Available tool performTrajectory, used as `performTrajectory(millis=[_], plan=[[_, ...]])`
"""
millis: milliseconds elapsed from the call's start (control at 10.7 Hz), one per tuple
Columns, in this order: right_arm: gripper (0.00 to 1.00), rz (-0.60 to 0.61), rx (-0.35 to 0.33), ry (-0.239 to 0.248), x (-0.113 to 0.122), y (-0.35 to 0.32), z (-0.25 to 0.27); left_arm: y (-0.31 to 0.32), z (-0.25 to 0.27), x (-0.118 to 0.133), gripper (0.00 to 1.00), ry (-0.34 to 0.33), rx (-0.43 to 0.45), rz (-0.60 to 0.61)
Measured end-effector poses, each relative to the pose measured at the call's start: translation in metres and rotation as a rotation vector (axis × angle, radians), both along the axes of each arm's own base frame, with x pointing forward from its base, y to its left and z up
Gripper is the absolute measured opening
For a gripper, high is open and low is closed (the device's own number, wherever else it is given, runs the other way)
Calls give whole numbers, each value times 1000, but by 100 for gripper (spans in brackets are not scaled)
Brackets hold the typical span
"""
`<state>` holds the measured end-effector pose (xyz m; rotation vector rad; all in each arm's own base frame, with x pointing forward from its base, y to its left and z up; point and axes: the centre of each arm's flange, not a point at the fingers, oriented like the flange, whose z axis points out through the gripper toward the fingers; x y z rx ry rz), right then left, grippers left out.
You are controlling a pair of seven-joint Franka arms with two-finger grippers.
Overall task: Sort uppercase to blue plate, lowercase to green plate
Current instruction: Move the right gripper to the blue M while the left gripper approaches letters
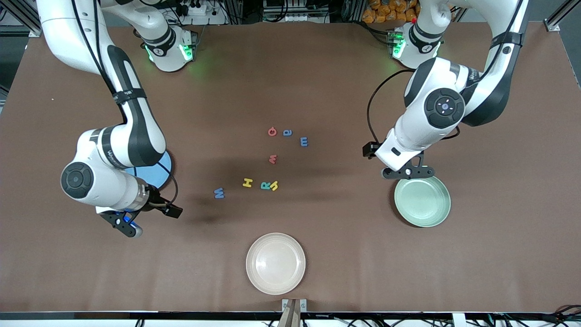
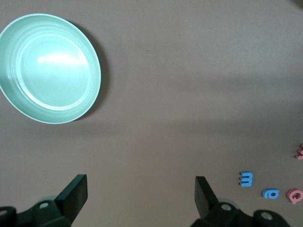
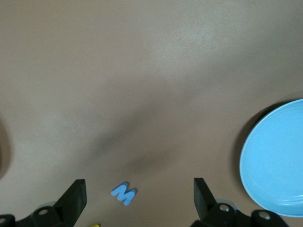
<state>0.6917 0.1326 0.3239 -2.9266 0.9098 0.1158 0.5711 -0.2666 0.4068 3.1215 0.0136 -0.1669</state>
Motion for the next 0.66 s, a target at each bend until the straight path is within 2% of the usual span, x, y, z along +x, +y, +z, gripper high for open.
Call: performTrajectory(millis=[374,655], plan=[[100,-91,-11,0,-4,39,-23,-6,-16,0,100,3,0,-6],[100,-258,-16,-8,-4,55,-34,-21,-39,-6,100,-14,-6,0]])
